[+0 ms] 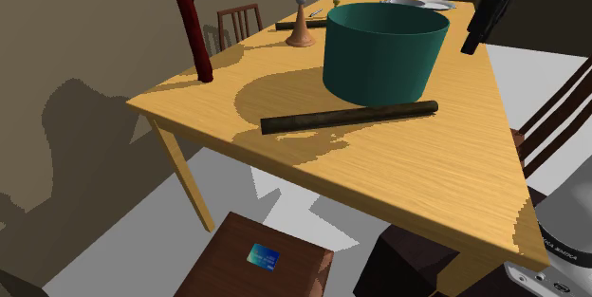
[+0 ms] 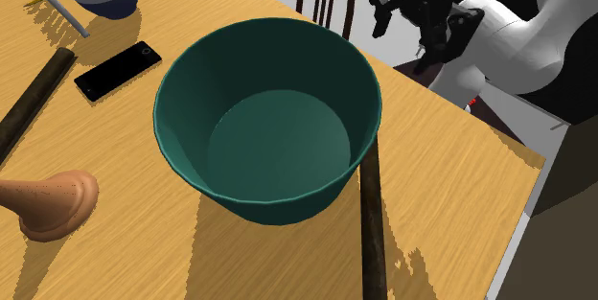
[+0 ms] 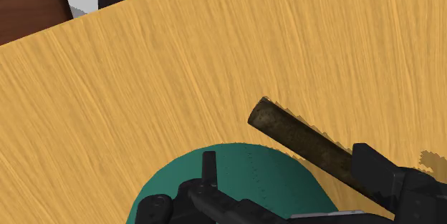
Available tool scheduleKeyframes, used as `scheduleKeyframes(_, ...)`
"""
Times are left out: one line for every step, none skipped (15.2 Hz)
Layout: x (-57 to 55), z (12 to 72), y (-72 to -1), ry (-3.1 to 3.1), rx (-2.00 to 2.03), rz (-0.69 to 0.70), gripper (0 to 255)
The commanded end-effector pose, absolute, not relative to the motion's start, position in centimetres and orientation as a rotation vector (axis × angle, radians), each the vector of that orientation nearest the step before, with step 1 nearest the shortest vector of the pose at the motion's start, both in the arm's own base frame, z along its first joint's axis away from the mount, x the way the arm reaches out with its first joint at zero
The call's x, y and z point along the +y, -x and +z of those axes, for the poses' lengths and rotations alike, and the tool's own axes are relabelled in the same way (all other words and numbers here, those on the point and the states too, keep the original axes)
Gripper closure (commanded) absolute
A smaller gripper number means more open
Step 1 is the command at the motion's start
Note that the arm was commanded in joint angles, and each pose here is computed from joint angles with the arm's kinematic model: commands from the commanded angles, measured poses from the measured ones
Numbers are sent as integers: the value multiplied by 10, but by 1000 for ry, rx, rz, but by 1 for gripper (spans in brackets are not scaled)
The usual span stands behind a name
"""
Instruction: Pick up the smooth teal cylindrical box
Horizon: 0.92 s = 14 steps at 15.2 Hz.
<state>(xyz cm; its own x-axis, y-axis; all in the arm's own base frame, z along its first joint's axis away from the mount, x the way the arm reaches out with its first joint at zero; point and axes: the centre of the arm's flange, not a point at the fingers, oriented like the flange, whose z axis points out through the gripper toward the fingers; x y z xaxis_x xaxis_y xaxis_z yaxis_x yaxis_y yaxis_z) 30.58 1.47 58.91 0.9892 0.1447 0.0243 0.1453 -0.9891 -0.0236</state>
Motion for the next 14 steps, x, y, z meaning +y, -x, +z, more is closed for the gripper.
scheduleKeyframes(15,589,-306,3108,-227,-35,0)
scheduleKeyframes(24,591,-316,3109,-229,-35,0)
scheduleKeyframes(32,593,-326,3111,-232,-35,0)
scheduleKeyframes(41,594,-335,3112,-234,-35,0)
scheduleKeyframes(50,596,-345,3114,-237,-35,0)
scheduleKeyframes(59,598,-355,3115,-240,-35,0)
scheduleKeyframes(68,600,-365,3117,-242,-34,0)
scheduleKeyframes(77,601,-375,3118,-245,-34,0)
scheduleKeyframes(86,603,-385,3120,-248,-34,0)
scheduleKeyframes(95,605,-394,3121,-250,-34,0)
scheduleKeyframes(104,606,-404,3123,-253,-34,0)
scheduleKeyframes(113,608,-414,3124,-256,-34,0)
scheduleKeyframes(122,609,-424,3126,-258,-34,0)
scheduleKeyframes(131,611,-433,3127,-261,-34,0)
